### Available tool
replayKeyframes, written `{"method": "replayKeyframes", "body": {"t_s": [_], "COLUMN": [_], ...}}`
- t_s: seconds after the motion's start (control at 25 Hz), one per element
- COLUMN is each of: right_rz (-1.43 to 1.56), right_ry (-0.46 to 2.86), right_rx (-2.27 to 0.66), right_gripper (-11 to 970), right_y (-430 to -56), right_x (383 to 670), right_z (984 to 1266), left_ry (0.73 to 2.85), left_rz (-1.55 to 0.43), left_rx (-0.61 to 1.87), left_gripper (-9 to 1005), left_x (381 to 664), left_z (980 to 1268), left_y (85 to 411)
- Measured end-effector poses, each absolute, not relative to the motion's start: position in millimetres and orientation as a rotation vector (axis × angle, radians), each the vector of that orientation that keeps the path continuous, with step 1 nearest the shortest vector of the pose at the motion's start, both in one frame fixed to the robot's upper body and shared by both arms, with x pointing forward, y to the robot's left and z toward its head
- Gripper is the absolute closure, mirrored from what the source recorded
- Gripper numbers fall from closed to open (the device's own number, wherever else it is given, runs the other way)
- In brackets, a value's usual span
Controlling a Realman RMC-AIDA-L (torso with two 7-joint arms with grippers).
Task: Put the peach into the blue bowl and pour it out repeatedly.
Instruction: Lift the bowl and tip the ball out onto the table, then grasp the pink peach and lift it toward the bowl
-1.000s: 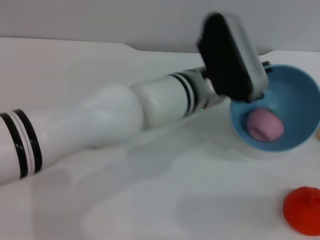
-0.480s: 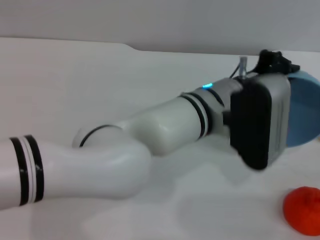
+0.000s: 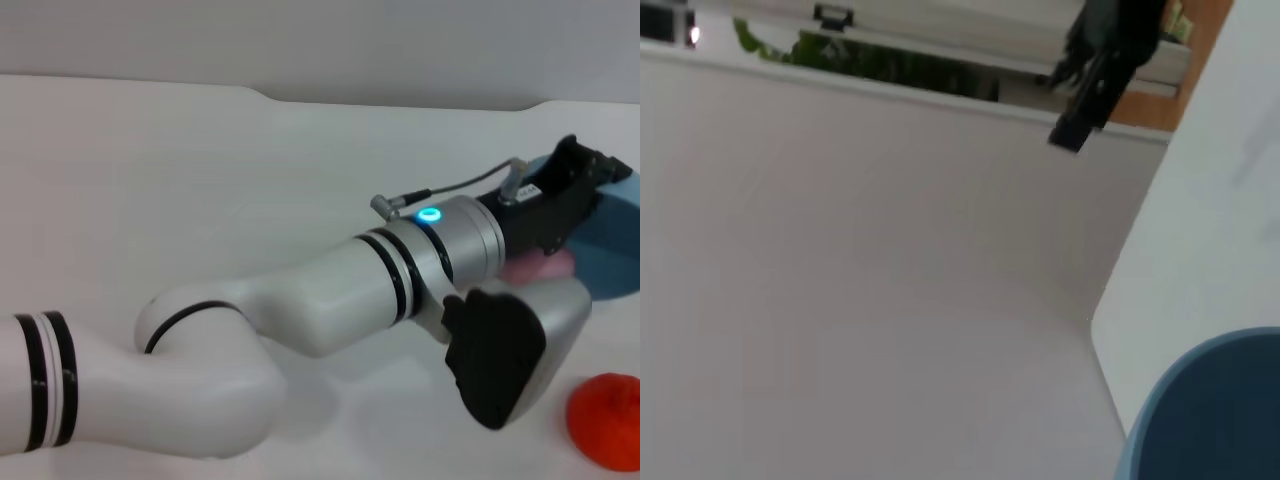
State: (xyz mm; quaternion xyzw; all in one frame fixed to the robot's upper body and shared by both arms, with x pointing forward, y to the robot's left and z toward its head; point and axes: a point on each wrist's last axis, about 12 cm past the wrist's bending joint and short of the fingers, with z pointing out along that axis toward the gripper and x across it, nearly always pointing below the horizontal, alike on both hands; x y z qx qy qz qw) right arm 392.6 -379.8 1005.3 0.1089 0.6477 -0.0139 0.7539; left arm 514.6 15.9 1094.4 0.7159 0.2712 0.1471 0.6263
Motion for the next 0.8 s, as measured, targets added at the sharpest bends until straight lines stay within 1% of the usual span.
{"method": "replayKeyframes", "body": {"t_s": [0.16, 0.28, 0.4, 0.6, 0.72, 0.8], "right_rz": [-0.030, -0.028, -0.023, 0.059, 0.196, 0.326], "right_ry": [1.411, 1.416, 1.416, 1.417, 1.445, 1.473], "right_rx": [0.239, 0.244, 0.257, 0.387, 0.472, 0.492], "right_gripper": [146, 146, 146, 147, 147, 147], "right_y": [-379.8, -379.6, -380.0, -383.7, -389.5, -396.2], "right_x": [394.1, 394.8, 394.7, 396.9, 400.8, 404.8], "right_z": [1005.8, 1005.1, 1004.7, 1001.5, 999.1, 1001.9], "left_ry": [0.557, 0.567, 0.620, 0.962, 1.230, 1.373], "left_rz": [0.363, 0.361, 0.342, 0.175, 0.019, -0.069], "left_rx": [1.653, 1.648, 1.614, 1.392, 1.186, 1.099], "left_gripper": [996, 997, 997, 997, 996, 996], "left_x": [507.9, 509.1, 513.3, 536.8, 557.0, 569.0], "left_z": [1091.4, 1091.4, 1093.2, 1104.4, 1111.2, 1112.6], "left_y": [15.3, 16.1, 18.0, 26.9, 36.7, 43.5]}}
